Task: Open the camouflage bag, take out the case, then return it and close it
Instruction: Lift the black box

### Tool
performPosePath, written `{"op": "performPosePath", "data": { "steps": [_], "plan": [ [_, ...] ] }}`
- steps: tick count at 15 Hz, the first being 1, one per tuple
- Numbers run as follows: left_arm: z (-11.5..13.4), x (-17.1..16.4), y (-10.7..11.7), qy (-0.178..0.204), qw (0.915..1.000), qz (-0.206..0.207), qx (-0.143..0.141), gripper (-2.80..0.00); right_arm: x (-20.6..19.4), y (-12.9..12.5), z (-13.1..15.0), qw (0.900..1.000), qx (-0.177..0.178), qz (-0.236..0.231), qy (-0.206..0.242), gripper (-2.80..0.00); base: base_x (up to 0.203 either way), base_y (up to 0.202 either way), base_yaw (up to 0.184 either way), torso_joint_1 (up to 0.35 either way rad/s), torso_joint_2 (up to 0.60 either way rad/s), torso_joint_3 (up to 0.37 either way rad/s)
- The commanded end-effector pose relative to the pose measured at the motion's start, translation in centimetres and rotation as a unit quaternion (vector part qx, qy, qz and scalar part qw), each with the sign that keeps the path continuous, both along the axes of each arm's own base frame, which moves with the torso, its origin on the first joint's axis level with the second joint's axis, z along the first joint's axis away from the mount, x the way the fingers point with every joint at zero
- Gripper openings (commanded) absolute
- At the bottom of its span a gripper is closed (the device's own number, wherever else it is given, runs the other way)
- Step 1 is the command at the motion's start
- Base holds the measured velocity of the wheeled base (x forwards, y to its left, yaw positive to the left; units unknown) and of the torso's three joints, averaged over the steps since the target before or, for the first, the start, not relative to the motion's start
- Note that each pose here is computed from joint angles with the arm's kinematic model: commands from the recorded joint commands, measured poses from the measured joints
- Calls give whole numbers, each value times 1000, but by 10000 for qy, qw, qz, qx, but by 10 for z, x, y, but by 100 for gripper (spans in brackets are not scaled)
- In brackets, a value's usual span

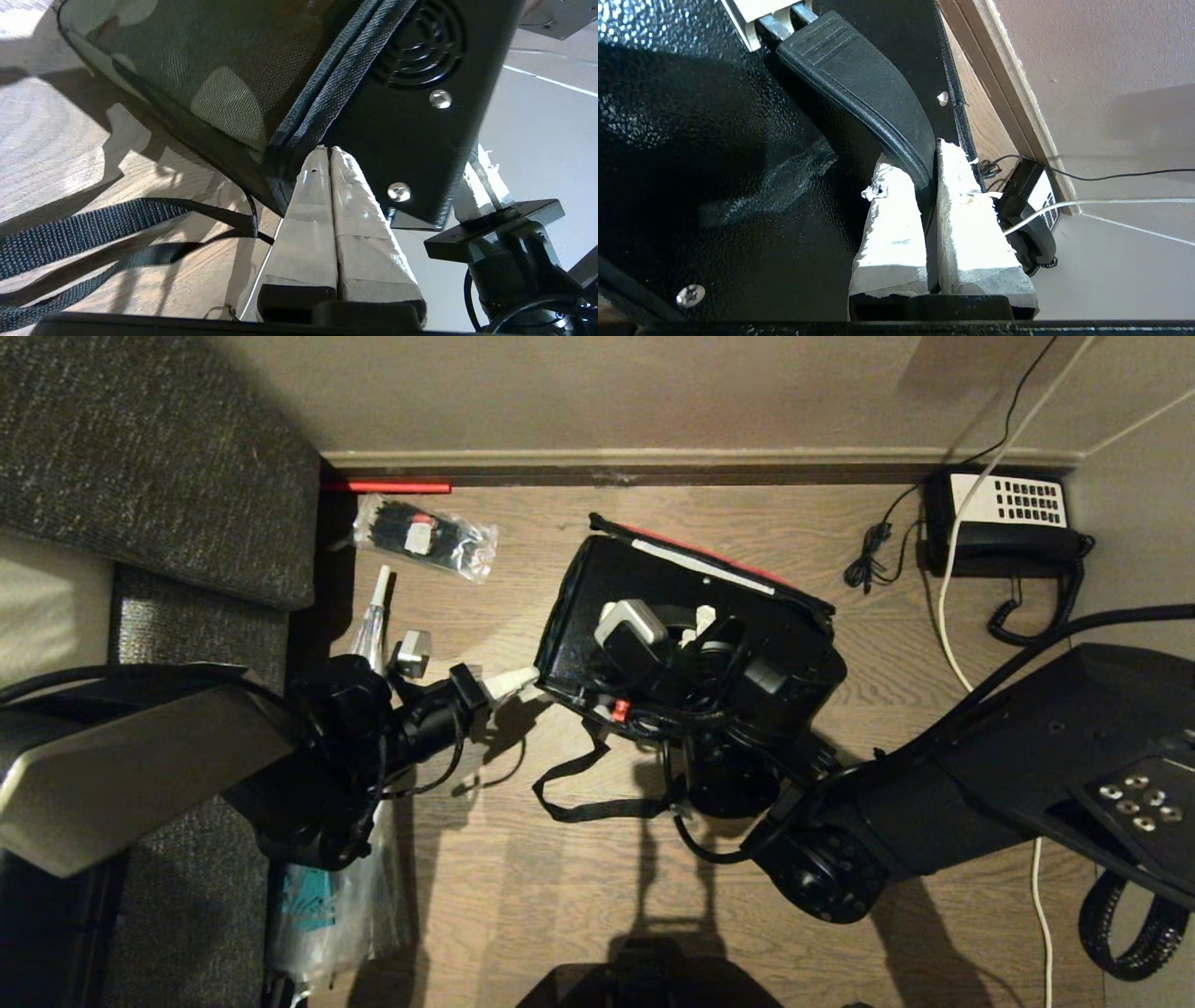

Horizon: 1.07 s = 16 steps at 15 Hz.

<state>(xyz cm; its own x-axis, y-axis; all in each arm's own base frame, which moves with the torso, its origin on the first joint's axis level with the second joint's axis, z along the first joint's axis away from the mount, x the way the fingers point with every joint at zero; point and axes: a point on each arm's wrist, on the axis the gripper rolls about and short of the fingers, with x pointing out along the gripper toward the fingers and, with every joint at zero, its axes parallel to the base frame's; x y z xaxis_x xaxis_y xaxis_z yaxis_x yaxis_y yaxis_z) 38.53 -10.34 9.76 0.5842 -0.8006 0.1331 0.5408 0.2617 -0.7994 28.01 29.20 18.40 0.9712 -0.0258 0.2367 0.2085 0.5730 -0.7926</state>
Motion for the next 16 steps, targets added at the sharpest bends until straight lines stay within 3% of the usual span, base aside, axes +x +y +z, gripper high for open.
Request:
{"op": "performPosePath", "data": {
  "steps": [1, 16],
  "plan": [
    [-3, 2, -1, 18, 10000, -19, -18, -280, 0, 0, 0, 10000, 5, -36, -12, -280, 0, 0, 0, 0, 0, 0],
    [-37, 18, -6, 290, 9996, -50, 39, -280, 4, -5, 6, 9997, 208, -82, -39, -280, 0, 0, 0, 0, 0, 0]
  ]
}}
